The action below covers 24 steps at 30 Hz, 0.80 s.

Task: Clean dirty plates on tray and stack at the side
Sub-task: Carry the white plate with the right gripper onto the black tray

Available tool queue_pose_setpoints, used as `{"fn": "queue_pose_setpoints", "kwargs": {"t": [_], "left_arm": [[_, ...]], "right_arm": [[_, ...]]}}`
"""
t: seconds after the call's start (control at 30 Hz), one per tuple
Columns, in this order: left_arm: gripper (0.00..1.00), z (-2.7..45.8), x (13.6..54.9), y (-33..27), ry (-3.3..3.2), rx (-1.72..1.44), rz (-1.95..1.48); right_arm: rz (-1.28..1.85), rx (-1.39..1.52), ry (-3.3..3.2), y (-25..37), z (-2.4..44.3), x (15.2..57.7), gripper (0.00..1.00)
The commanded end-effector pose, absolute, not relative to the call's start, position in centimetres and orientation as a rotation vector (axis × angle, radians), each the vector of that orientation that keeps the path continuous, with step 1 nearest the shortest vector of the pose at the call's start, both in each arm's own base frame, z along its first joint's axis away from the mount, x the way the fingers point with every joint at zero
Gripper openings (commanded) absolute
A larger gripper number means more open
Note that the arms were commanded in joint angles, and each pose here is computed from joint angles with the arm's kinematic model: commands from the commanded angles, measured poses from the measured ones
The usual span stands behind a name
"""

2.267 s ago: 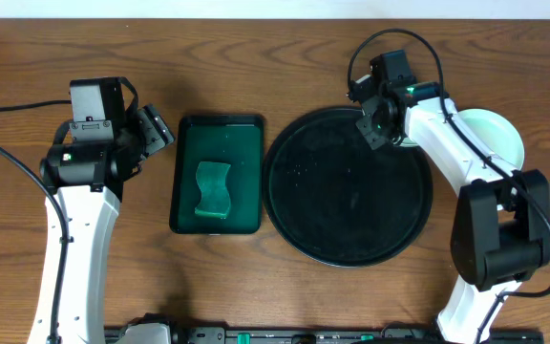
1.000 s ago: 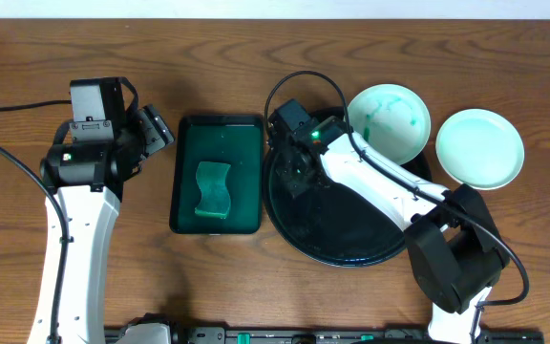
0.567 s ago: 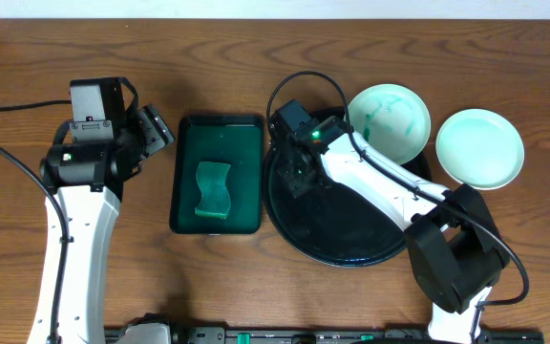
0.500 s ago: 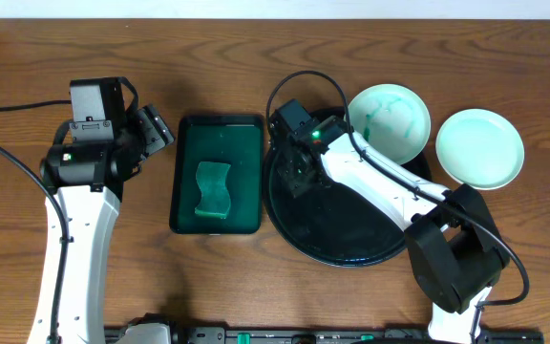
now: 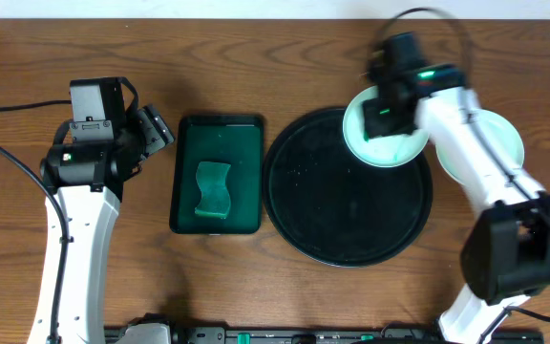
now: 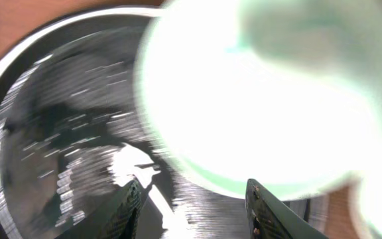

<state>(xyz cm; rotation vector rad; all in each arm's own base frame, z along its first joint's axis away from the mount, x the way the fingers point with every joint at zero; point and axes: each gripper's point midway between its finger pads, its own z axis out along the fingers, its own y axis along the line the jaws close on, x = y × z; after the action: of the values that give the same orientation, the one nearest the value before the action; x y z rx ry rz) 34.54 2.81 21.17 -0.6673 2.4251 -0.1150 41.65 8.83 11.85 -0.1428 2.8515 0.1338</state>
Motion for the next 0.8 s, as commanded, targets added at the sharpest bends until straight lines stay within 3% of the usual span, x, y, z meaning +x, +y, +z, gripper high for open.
{"fn": "queue_pose_setpoints", "kwargs": {"t": [0.0, 0.23, 0.57, 0.77], "left_arm": [[0.80, 21.6, 34.7, 3.1, 2.411, -0.674, -0.105], [0.80, 21.6, 34.7, 3.1, 2.411, -0.674, -0.105], [0.80, 21.6, 34.7, 3.1, 2.411, -0.674, -0.105], [0.80, 21.6, 34.7, 3.1, 2.411, -0.674, -0.105]], "right_arm": [[0.138, 0.034, 2.820, 4.0, 12.7, 42.8, 0.49], [0.120, 0.244, 2.817, -3.1, 12.1, 42.6, 0.53], [0.270, 0.173, 2.811, -1.4, 7.2, 41.9, 0.53], [0.272, 0.168, 2.778, -1.3, 5.2, 42.0, 0.47]]}}
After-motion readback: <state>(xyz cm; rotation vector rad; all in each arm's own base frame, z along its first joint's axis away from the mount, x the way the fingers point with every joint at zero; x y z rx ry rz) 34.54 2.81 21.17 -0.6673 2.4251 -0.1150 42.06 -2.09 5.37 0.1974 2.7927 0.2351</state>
